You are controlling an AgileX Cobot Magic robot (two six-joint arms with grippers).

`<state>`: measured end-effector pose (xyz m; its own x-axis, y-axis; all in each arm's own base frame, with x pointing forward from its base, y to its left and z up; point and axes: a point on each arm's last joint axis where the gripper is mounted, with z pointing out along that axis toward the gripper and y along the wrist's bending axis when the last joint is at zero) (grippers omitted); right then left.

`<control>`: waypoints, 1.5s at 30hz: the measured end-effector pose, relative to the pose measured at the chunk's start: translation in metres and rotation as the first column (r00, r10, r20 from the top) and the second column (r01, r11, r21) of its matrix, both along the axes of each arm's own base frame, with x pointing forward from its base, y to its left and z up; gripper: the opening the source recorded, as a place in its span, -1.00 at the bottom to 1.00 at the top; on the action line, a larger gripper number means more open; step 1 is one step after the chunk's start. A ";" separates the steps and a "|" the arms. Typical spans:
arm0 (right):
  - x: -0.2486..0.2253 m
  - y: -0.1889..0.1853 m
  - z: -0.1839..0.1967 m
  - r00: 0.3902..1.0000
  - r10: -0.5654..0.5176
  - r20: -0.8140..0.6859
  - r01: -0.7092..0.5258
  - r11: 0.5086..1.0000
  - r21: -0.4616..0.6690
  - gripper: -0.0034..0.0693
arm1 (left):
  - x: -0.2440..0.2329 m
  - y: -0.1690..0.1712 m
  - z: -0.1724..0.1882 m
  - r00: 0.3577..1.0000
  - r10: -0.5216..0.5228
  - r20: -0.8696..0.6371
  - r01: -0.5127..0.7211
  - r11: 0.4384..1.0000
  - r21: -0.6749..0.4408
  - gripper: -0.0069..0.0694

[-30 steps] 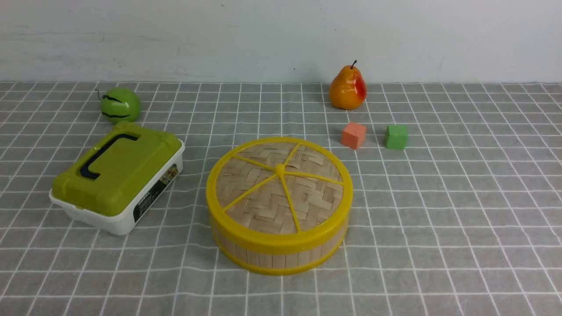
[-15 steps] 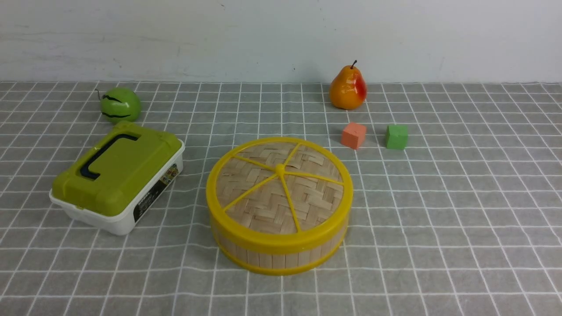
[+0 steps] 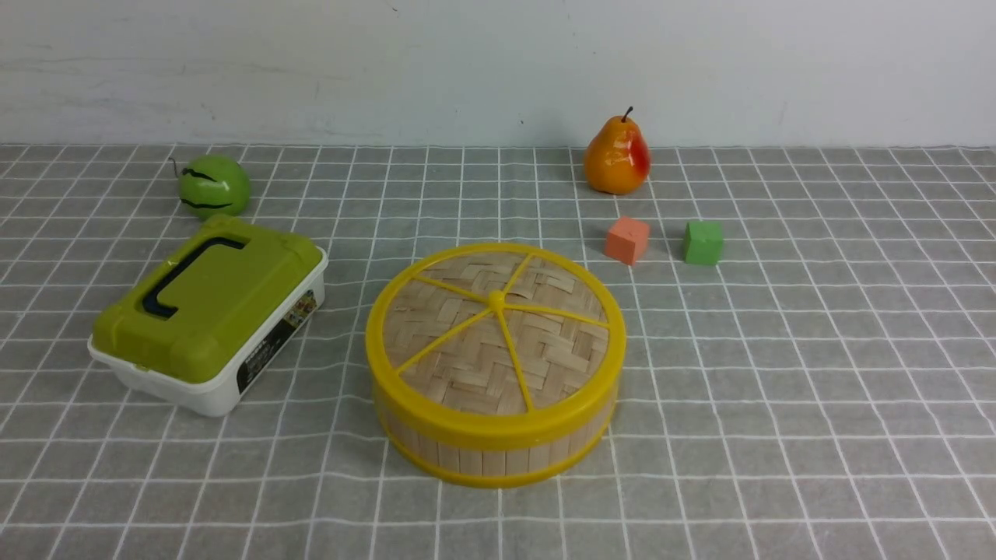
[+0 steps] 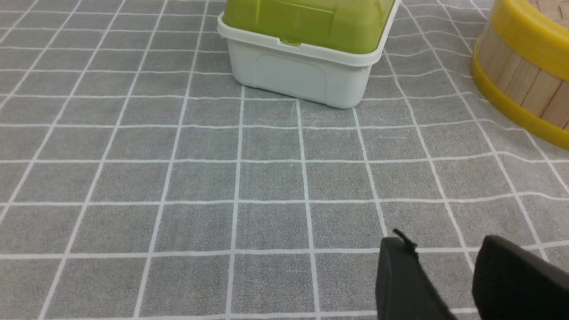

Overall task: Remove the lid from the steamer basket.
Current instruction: Use the right arm to lift the lid of the steamer

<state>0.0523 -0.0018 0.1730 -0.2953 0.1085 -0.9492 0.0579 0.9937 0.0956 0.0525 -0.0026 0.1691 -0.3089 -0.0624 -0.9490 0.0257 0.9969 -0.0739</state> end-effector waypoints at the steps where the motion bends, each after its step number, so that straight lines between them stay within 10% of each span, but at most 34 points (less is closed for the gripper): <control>1: 0.000 0.000 0.000 1.000 0.000 0.000 0.000 1.000 0.000 -0.24 | 0.000 0.000 0.000 1.000 0.000 0.000 0.000 1.000 0.000 -0.19; 33: 0.000 0.000 0.000 1.000 0.000 0.000 0.000 1.000 0.001 -0.24 | 0.000 -0.001 0.000 1.000 -0.028 -0.002 0.028 1.000 0.000 -0.19; 37: 0.000 0.004 0.000 1.000 -0.006 0.002 0.005 0.989 0.149 -0.24 | 0.000 -0.001 0.000 1.000 -0.028 -0.002 0.028 1.000 0.000 -0.19; 39: 0.000 0.008 0.001 1.000 -0.021 -0.003 0.021 0.933 0.358 -0.24 | 0.000 -0.001 0.000 1.000 -0.028 -0.002 0.028 1.000 0.000 -0.19; 42: 0.000 0.016 0.002 0.999 -0.035 -0.033 0.048 0.722 0.690 -0.24 | 0.000 -0.001 0.000 1.000 -0.028 -0.002 0.028 1.000 0.000 -0.19; 45: 0.000 0.019 0.004 0.998 -0.045 -0.041 0.060 0.595 0.801 -0.24 | 0.000 -0.001 0.000 1.000 -0.028 -0.002 0.028 1.000 0.000 -0.19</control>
<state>0.0526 0.0172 0.1767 -0.2772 0.8393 -0.4676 0.1160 0.5124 0.8509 0.0523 -0.0041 0.1689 -0.3126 -0.0537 -0.9484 0.0530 0.9959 -0.0738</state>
